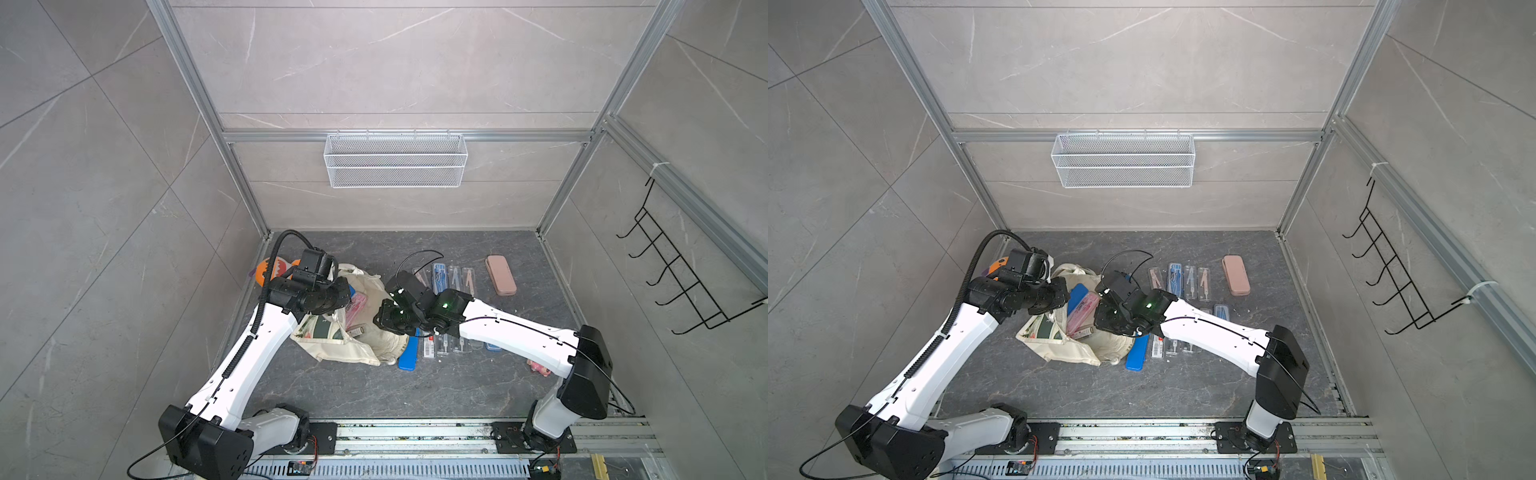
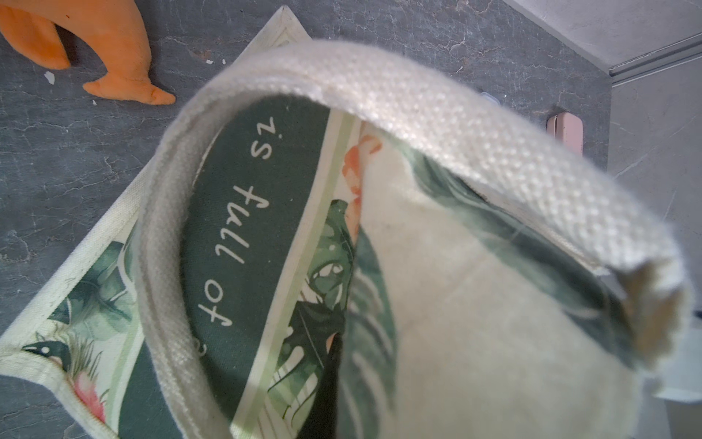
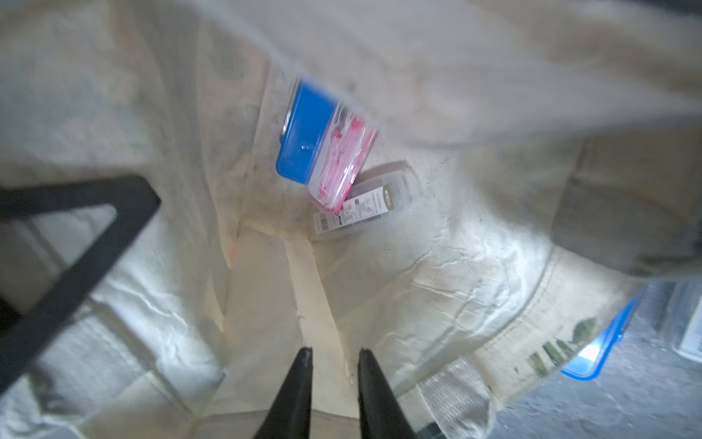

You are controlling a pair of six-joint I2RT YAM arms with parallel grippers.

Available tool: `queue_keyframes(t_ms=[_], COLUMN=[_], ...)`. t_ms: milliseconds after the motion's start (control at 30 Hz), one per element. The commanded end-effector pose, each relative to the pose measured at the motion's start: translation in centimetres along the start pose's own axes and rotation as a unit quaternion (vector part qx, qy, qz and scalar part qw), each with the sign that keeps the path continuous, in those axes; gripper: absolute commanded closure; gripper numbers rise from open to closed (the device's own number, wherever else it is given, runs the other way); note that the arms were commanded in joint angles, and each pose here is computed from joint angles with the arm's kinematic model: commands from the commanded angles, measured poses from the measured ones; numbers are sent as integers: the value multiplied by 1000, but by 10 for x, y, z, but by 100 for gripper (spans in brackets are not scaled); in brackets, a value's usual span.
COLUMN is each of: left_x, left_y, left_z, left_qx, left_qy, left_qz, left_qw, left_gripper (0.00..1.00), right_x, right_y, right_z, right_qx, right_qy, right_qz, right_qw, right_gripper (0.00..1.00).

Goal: Take out the compass set from the canvas bag
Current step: Pick up the compass set from the canvas bag.

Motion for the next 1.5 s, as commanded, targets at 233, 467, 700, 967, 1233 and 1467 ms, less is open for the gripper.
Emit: queue_keyframes(t_ms=[233,467,700,967,1233,1467], left_x=[-15,-23,-22,-13,-10,-8], left_y=[-7,-10,-13,-20,-21,-22], left_z=[9,5,0,1,-2,-6], left_qx=[-2,5,8,11,17,26], left_qy=[-39,-36,-20,4,11,20], left_qz=[-25,-38,-58,-86,-94,-105], left_qw=[999,999,998,996,995,994], left_gripper=[100,100,100,100,100,100], right_x=[59,101,137,167,179,189], right_y=[12,5,3,-9,8,18], right_z=[-10,25,58,78,81,80], right_qx=[-45,51,126,161,117,96], right_qy=[67,42,11,9,31,53], right_qz=[-49,-40,-29,-30,15,40], right_qw=[996,997,992,986,993,993], right_gripper=[82,56,37,35,39,48])
Point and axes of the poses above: each gripper's point midway between its finger pads, its own x axis out along the fingers, its own y axis along the line the jaws close on, z = x × y, the point moved 7 cm from there along -x, back along the fingers, and after that the axes turned 12 degrees about x, right-handed, at the moved point
